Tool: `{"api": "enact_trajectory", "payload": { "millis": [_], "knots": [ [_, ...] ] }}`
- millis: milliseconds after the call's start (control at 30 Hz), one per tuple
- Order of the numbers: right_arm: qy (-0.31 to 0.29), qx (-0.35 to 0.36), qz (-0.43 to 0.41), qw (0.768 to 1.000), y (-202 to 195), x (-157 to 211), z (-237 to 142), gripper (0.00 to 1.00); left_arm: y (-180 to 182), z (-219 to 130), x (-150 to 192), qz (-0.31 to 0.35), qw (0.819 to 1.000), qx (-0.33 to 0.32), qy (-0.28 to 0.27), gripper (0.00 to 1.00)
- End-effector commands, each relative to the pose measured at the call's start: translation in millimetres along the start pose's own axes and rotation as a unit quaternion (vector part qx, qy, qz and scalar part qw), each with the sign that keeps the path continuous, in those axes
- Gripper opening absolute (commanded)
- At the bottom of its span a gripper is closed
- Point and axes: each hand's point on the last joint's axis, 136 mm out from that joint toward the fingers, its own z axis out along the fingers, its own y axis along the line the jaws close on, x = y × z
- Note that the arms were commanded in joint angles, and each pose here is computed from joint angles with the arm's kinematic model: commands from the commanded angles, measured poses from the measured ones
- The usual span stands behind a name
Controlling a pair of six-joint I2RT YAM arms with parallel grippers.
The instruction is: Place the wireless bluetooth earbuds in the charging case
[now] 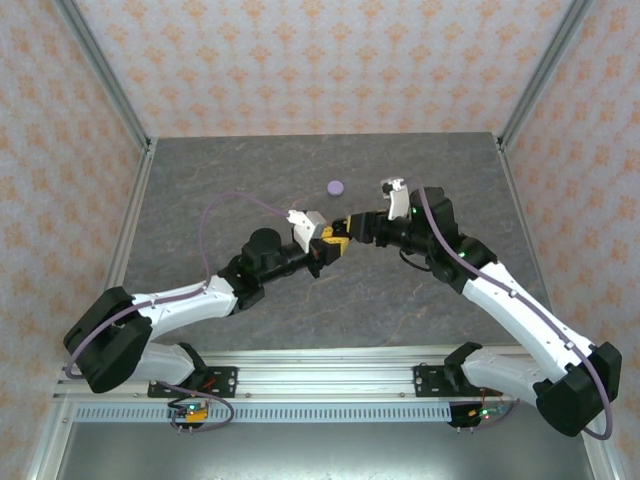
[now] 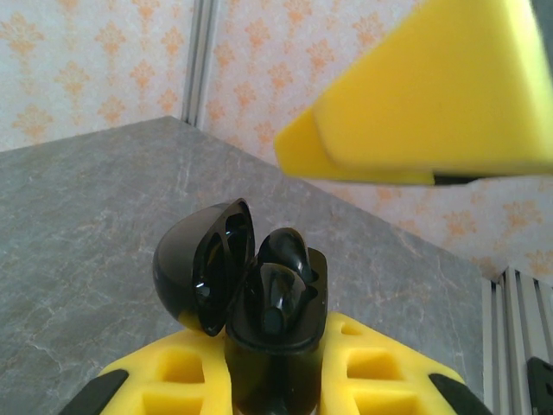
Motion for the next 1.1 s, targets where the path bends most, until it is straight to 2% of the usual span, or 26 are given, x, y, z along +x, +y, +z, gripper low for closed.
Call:
{"api": "enact_trajectory", "payload": {
  "millis": [0, 67, 200, 300, 433, 700, 1067],
  "knots": [
    [-0.028, 0.022, 0.002, 0.999, 2, -19, -10, 0.51, -19, -2, -6, 0.047, 0.998, 0.039, 0.009, 0.15],
    [-0.018, 0.030, 0.009, 0.999, 0, -18, -7, 0.45, -23, -2, 1, 0.064, 0.996, 0.048, 0.029, 0.15],
    [0.033, 0.042, 0.022, 0.998, -5, -8, 7, 0.24, -33, -3, 9, 0.092, 0.992, 0.068, 0.052, 0.15],
    [0.071, 0.031, 0.032, 0.996, -4, 2, 21, 0.16, -35, -3, 10, 0.105, 0.990, 0.069, 0.060, 0.15],
    [0.107, 0.036, 0.041, 0.993, -8, 13, 31, 0.13, -32, -3, 9, 0.113, 0.990, 0.059, 0.062, 0.15],
    [0.169, 0.002, 0.051, 0.984, 1, 35, 37, 0.13, -16, -1, 7, 0.113, 0.992, 0.012, 0.059, 0.14],
    [0.212, -0.013, 0.048, 0.976, 6, 56, 33, 0.12, 4, 4, 3, 0.089, 0.993, -0.045, 0.060, 0.14]
  ]
}}
